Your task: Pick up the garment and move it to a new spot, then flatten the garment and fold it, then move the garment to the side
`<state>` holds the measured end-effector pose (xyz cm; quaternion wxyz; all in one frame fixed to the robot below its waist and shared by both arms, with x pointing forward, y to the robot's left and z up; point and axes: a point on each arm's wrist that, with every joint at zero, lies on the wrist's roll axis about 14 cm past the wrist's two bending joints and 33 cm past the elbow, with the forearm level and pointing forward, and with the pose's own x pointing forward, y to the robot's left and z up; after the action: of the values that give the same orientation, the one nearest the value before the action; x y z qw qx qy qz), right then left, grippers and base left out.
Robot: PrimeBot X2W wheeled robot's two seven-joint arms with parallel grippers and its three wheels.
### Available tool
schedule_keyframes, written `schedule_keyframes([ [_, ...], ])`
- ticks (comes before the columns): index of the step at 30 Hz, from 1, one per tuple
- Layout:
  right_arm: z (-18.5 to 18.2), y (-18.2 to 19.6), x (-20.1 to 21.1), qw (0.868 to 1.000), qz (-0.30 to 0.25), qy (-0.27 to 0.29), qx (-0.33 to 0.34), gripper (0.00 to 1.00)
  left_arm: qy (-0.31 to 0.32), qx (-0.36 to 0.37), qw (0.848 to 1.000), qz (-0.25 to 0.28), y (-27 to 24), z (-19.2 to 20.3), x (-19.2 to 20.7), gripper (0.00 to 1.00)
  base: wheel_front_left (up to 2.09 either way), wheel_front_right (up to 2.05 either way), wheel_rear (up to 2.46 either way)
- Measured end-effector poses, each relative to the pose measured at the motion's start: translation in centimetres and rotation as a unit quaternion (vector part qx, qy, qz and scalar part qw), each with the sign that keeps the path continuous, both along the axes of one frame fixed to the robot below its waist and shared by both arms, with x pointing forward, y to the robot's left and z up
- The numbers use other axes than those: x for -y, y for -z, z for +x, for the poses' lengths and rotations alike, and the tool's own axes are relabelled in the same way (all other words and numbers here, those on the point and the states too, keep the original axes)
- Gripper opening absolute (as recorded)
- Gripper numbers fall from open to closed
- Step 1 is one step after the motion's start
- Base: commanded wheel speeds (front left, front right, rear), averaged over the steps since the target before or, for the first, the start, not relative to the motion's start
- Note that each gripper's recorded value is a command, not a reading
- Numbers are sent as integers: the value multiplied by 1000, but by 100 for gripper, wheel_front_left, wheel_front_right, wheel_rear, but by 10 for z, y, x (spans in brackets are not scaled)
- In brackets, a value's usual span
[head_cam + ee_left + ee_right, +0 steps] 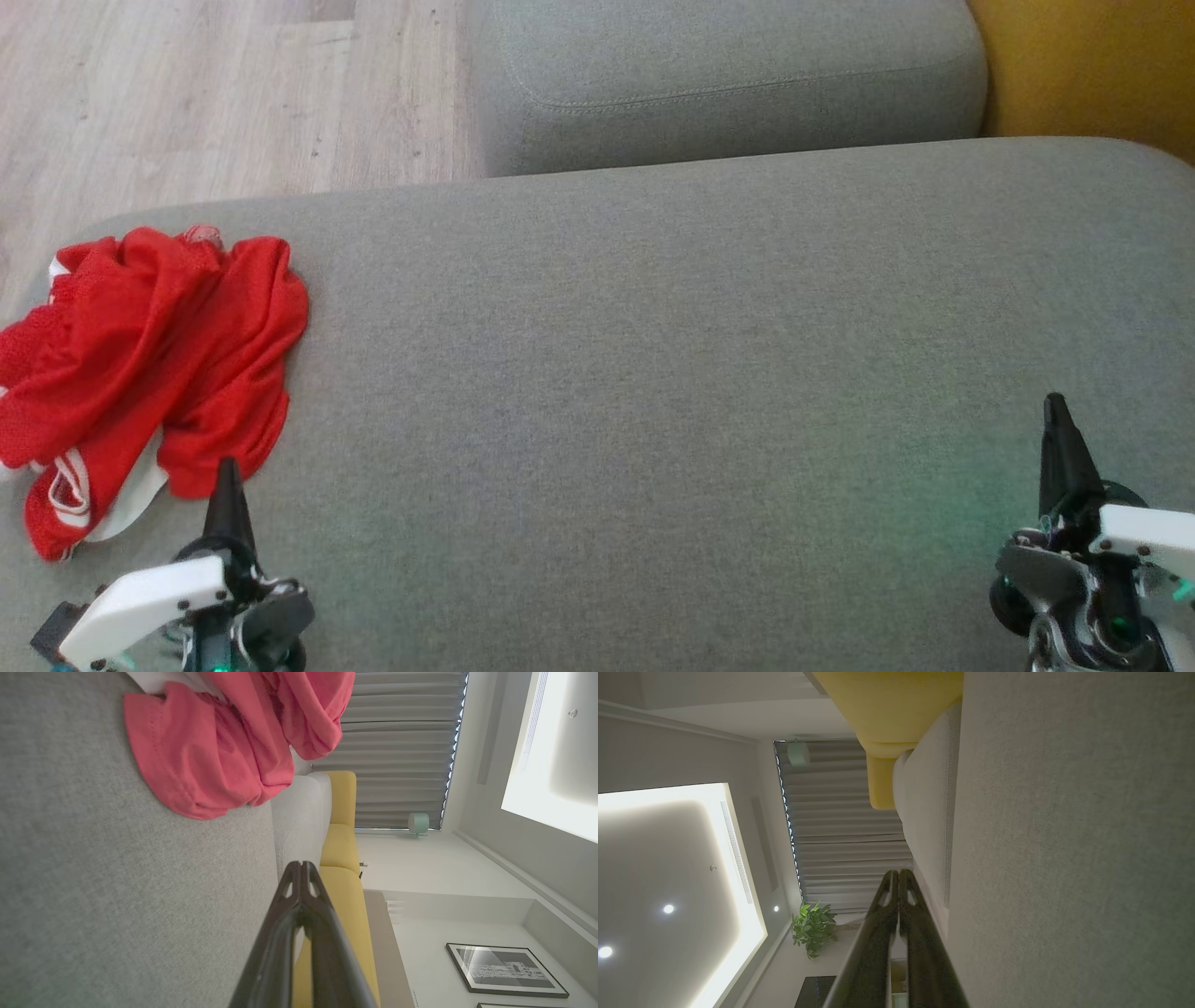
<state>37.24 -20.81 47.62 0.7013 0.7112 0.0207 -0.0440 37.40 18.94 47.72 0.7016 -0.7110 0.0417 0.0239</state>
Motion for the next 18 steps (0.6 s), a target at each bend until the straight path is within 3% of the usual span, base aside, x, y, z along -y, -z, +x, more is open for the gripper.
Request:
schedule_keyframes([
  [14, 0, 0, 0, 1000, 0, 0, 0, 0, 0, 0, 1000, 0, 0, 0, 0, 0, 0, 0, 0],
  [15, 0, 0, 0, 1000, 0, 0, 0, 100, 0, 0, 1000, 0, 0, 0, 0, 100, 0, 0, 0],
  [18, -8, 19, -1, 1000, 4, 1, -29, 100, 1, -27, 1000, -2, 17, -7, 1, 100, 0, 0, 0],
])
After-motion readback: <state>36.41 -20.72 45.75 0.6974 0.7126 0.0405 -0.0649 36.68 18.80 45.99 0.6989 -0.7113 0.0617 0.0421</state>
